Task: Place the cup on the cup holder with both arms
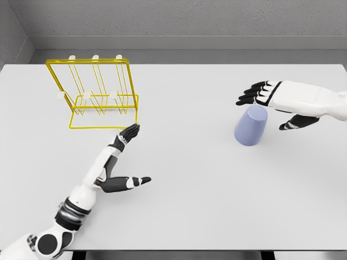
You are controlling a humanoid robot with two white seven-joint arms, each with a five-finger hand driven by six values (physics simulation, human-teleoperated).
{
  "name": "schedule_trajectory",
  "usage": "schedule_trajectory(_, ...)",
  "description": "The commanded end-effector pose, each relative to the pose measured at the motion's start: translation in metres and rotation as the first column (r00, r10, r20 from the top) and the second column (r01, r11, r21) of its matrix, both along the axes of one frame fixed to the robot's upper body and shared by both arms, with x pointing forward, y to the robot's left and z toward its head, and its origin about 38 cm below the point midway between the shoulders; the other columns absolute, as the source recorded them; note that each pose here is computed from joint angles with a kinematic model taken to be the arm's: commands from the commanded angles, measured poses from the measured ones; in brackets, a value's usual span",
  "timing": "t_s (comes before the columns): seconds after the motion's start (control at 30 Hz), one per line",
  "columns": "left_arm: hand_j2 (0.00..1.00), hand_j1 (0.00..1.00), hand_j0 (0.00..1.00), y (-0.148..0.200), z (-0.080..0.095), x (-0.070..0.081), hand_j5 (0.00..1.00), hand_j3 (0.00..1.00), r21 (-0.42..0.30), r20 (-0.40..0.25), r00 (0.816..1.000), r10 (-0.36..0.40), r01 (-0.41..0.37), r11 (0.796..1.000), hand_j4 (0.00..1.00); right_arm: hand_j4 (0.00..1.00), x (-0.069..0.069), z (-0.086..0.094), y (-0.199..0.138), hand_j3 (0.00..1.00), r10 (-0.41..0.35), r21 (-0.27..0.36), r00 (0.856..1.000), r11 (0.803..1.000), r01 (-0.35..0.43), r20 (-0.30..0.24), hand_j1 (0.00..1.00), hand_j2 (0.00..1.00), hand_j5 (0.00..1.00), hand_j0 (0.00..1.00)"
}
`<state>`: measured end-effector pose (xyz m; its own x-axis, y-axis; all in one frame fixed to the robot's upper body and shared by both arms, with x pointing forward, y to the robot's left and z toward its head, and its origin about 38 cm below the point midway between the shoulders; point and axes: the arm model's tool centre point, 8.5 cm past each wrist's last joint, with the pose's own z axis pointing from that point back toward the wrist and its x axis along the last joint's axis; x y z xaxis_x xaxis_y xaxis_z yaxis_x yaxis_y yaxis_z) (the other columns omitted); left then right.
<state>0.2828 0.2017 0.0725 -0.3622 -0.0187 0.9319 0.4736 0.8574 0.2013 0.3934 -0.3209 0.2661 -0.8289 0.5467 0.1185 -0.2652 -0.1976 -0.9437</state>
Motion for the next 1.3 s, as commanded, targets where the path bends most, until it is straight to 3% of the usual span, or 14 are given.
schedule_trajectory(0.0, 1.00, 1.00, 1.00, -0.006, -0.005, -0.005, 1.00, 1.00, 0.000, -0.024, 1.000, -0.016, 0.016, 1.000, 1.00, 1.00, 0.001, -0.001, -0.002, 1.00, -0.008, 0.003, 1.000, 1.000, 0.008, -0.008, 1.00, 1.00, 1.00, 1.00)
schedule_trajectory(0.07, 1.00, 1.00, 1.00, -0.006, -0.008, -0.004, 1.00, 1.00, 0.017, -0.043, 0.999, -0.007, 0.008, 1.000, 1.00, 1.00, 0.003, -0.005, -0.006, 1.00, -0.023, 0.001, 1.000, 1.000, 0.023, -0.020, 1.00, 1.00, 1.00, 1.00)
schedule_trajectory(0.17, 1.00, 1.00, 1.00, -0.003, -0.008, -0.004, 1.00, 1.00, 0.029, -0.047, 0.999, -0.004, 0.005, 1.000, 1.00, 1.00, 0.009, -0.009, -0.003, 1.00, -0.030, 0.051, 0.999, 0.998, 0.032, -0.029, 1.00, 1.00, 1.00, 1.00)
schedule_trajectory(0.27, 1.00, 1.00, 1.00, -0.001, -0.010, 0.001, 1.00, 1.00, 0.053, -0.072, 0.997, 0.019, -0.016, 0.998, 1.00, 1.00, 0.023, -0.014, -0.003, 1.00, -0.041, -0.004, 0.997, 0.999, 0.041, -0.058, 1.00, 1.00, 1.00, 1.00)
schedule_trajectory(0.4, 1.00, 1.00, 1.00, 0.002, -0.013, 0.002, 1.00, 1.00, -0.027, -0.146, 0.988, 0.043, -0.048, 0.998, 1.00, 1.00, 0.026, -0.030, -0.010, 1.00, -0.061, -0.074, 0.990, 0.996, 0.052, -0.124, 1.00, 1.00, 1.00, 1.00)
schedule_trajectory(0.5, 1.00, 1.00, 1.00, 0.006, -0.016, 0.001, 1.00, 1.00, -0.086, -0.205, 0.977, 0.061, -0.080, 0.993, 1.00, 1.00, 0.028, -0.025, -0.010, 1.00, -0.058, -0.082, 0.992, 0.995, 0.049, -0.115, 1.00, 1.00, 1.00, 1.00)
schedule_trajectory(0.67, 1.00, 1.00, 1.00, 0.001, -0.007, -0.006, 1.00, 1.00, -0.132, -0.209, 0.977, 0.046, -0.075, 0.988, 1.00, 1.00, 0.033, -0.021, -0.001, 1.00, -0.040, -0.075, 0.994, 0.997, 0.032, -0.104, 1.00, 1.00, 1.00, 1.00)
schedule_trajectory(0.73, 1.00, 1.00, 1.00, 0.000, -0.005, -0.006, 1.00, 1.00, -0.131, -0.203, 0.978, 0.042, -0.069, 0.989, 1.00, 1.00, 0.035, -0.027, 0.007, 1.00, -0.029, -0.091, 0.994, 0.996, 0.019, -0.104, 1.00, 1.00, 1.00, 1.00)
schedule_trajectory(0.83, 1.00, 1.00, 1.00, -0.002, -0.012, -0.004, 1.00, 1.00, -0.069, -0.266, 0.962, 0.057, -0.078, 0.995, 1.00, 1.00, 0.037, -0.028, 0.012, 1.00, -0.017, -0.088, 0.995, 0.996, 0.008, -0.103, 1.00, 1.00, 1.00, 1.00)
schedule_trajectory(1.27, 1.00, 1.00, 1.00, 0.004, -0.009, -0.006, 1.00, 1.00, -0.055, -0.250, 0.966, 0.064, -0.081, 0.995, 1.00, 1.00, 0.041, -0.037, 0.006, 1.00, -0.043, -0.096, 0.991, 0.995, 0.031, -0.127, 1.00, 1.00, 1.00, 1.00)
